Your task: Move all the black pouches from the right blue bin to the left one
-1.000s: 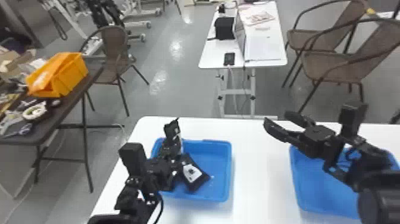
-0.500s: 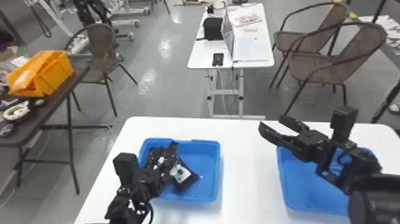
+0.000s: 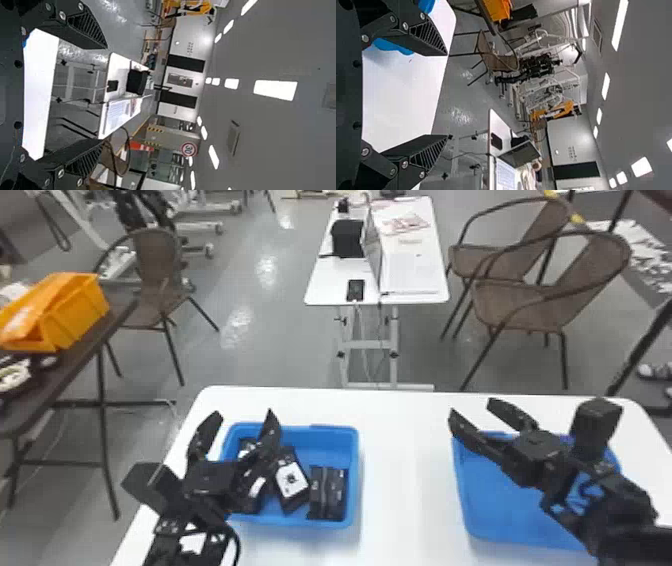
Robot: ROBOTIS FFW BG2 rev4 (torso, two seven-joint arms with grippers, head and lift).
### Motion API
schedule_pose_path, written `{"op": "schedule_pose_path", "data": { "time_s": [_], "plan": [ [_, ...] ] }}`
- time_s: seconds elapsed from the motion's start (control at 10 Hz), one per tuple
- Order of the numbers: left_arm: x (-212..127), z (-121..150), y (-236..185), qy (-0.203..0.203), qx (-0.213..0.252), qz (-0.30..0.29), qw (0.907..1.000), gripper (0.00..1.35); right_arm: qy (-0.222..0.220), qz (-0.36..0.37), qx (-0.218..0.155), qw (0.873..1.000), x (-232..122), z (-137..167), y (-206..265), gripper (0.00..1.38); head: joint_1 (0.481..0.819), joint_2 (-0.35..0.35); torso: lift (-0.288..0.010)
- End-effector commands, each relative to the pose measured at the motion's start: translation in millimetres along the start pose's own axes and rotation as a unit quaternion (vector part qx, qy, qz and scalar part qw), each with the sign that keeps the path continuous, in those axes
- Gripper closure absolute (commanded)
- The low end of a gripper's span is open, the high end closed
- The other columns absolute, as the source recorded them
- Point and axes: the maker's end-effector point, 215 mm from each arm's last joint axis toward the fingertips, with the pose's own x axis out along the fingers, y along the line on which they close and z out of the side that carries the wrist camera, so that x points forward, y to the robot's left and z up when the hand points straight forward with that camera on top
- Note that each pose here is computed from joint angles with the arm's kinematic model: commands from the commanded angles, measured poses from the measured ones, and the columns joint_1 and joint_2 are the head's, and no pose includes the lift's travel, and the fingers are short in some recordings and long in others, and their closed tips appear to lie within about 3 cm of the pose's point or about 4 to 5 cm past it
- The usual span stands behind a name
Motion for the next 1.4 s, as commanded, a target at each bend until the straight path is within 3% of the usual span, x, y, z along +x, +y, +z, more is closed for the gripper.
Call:
{"op": "schedule_pose_path", "data": {
  "time_s": [0.0, 0.2, 0.3, 0.5, 0.7, 0.9, 1.3],
  "plan": [
    [-39.5, 5.8, 20.2, -0.002, 0.038, 0.022, 0.9990, 0.05, -0.016, -0.044, -0.006, 0.999, -39.0, -11.1, 4.5, 0.31, 0.695, 0.117, 0.000],
    [-88.2, -9.9, 47.5, 0.040, 0.082, 0.056, 0.9942, 0.04, 0.009, -0.071, 0.027, 0.997, -87.1, -53.6, 27.4, 0.32, 0.695, 0.134, 0.000],
    [-94.4, -21.1, 39.7, 0.062, 0.085, 0.029, 0.9941, 0.03, 0.031, -0.080, 0.031, 0.996, -108.6, -69.3, 34.1, 0.32, 0.695, 0.167, 0.000],
    [-108.5, -18.9, 22.6, 0.084, 0.109, 0.018, 0.9903, 0.03, 0.052, -0.103, 0.002, 0.993, -147.5, -74.6, 32.9, 0.32, 0.695, 0.174, 0.000],
    [-115.5, -19.4, 18.7, 0.084, 0.119, 0.054, 0.9878, 0.03, 0.055, -0.146, -0.012, 0.988, -182.7, -82.7, 24.9, 0.32, 0.695, 0.150, 0.000],
    [-111.8, -11.0, 18.9, 0.076, 0.132, 0.070, 0.9859, 0.03, 0.056, -0.137, -0.045, 0.988, -185.1, -76.0, 15.0, 0.32, 0.695, 0.111, 0.000],
    [-110.7, -10.7, 14.8, 0.071, 0.116, 0.085, 0.9871, 0.03, 0.040, -0.138, -0.061, 0.988, -182.9, -64.2, 14.2, 0.32, 0.695, 0.088, 0.000]
  ]
}}
